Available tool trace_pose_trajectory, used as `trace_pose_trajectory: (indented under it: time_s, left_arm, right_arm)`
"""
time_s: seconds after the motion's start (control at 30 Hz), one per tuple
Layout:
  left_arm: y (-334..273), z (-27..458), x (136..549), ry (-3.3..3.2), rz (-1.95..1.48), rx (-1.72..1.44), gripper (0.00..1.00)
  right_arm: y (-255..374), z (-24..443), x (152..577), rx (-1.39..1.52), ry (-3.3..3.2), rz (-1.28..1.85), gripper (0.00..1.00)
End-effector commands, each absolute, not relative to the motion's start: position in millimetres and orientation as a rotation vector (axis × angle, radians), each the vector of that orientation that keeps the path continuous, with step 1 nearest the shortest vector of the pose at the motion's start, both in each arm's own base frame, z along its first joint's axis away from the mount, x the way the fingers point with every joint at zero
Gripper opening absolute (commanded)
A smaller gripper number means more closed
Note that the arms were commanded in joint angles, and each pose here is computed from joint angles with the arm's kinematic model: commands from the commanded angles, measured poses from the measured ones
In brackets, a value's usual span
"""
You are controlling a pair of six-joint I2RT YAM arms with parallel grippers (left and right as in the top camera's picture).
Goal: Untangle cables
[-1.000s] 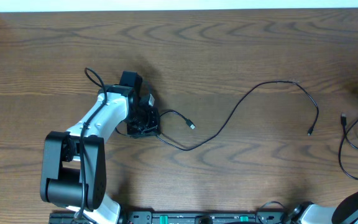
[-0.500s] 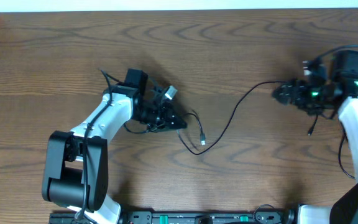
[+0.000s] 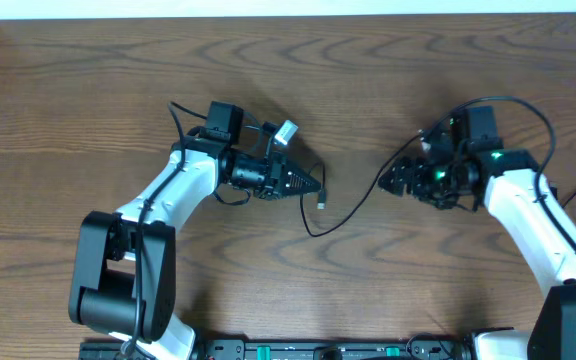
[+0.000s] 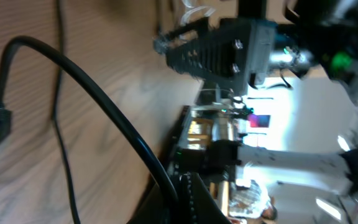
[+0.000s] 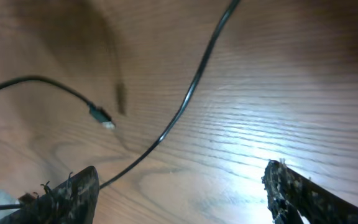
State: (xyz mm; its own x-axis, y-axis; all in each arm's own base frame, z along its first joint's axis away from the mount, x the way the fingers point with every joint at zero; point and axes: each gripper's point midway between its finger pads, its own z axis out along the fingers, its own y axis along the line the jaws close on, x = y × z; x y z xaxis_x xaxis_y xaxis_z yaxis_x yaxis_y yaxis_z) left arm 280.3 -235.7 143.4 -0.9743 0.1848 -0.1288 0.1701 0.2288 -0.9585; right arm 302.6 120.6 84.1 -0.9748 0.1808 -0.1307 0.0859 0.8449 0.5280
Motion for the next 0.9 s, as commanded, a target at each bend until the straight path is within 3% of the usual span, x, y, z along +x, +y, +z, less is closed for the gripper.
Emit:
trace_pose_trajectory:
  time_s: [0.0,0.3,0.87]
  left_arm:
    - [-242.1,153.8,292.4,-2.684,1.737,-0.392,0.07]
    - [-248.9,213.9,290.3,-3.02,1.621,-0.54,0.07]
    - [-236.4,364.2,269.7,-3.058,2.205,-0.499,0.08]
  right_arm:
    - [139.9,80.0,293.6,0.184,2.852,0.902,0.8]
    - [150.7,78.0,288.8,0.302,2.876,0.931,0.8]
    - [160.4,85.0,305.2,0.488,2.808,0.983,0.78]
